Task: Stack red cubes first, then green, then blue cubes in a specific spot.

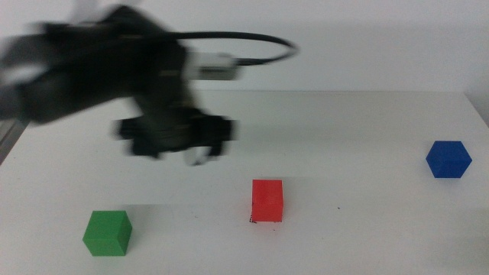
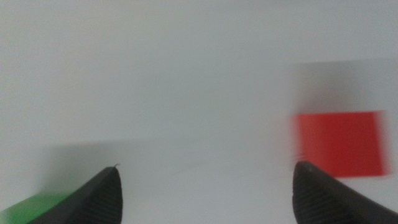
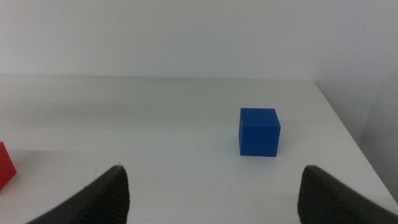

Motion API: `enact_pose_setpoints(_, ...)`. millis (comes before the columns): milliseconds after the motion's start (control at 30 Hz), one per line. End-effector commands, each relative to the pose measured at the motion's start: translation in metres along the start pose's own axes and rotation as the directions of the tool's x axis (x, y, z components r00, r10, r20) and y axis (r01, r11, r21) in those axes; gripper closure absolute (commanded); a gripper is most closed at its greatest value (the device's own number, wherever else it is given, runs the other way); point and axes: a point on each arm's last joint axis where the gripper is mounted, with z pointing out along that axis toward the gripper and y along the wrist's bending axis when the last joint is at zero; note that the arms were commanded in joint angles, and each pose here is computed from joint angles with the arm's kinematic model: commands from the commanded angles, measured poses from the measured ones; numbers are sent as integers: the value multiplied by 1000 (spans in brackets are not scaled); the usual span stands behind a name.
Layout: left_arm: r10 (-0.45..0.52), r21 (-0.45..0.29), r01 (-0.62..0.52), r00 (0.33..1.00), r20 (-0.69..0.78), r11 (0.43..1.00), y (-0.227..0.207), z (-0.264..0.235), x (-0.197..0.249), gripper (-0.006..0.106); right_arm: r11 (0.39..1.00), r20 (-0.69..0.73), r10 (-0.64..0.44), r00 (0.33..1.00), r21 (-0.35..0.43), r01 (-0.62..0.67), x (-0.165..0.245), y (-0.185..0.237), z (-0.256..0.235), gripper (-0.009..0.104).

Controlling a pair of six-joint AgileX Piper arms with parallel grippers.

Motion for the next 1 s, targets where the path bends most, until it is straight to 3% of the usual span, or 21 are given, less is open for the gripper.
enact_pose_setpoints(0, -17, -38, 18, 1000, 5, 999, 38, -14, 20, 7, 1000, 10, -10, 1000, 5, 10, 0, 0, 0, 2)
enact_pose_setpoints(133, -97, -58, 97, 995, 15, 994, 91, -14, 51, 7, 1000, 10, -10, 1000, 5, 10, 0, 0, 0, 2)
enact_pose_setpoints(267, -153, -24, 152, 987, -47, 988, 113, 8, 67, 7, 1000, 10, -10, 1000, 5, 10, 0, 0, 0, 2)
enact_pose_setpoints(733, -163, -52, 158, 978, -127, 986, 128, 75, 75, 10, 1000, 10, -10, 1000, 5, 10, 0, 0, 0, 2)
enact_pose_setpoints(833, -163, -62, 155, 974, -156, 986, 128, 85, 77, 20, 1000, 10, -10, 1000, 5, 10, 0, 0, 0, 2)
enact_pose_setpoints(967, -178, -40, 174, 969, -172, 984, 125, 84, 78, 52, 1000, 10, -10, 1000, 5, 10, 0, 0, 0, 2)
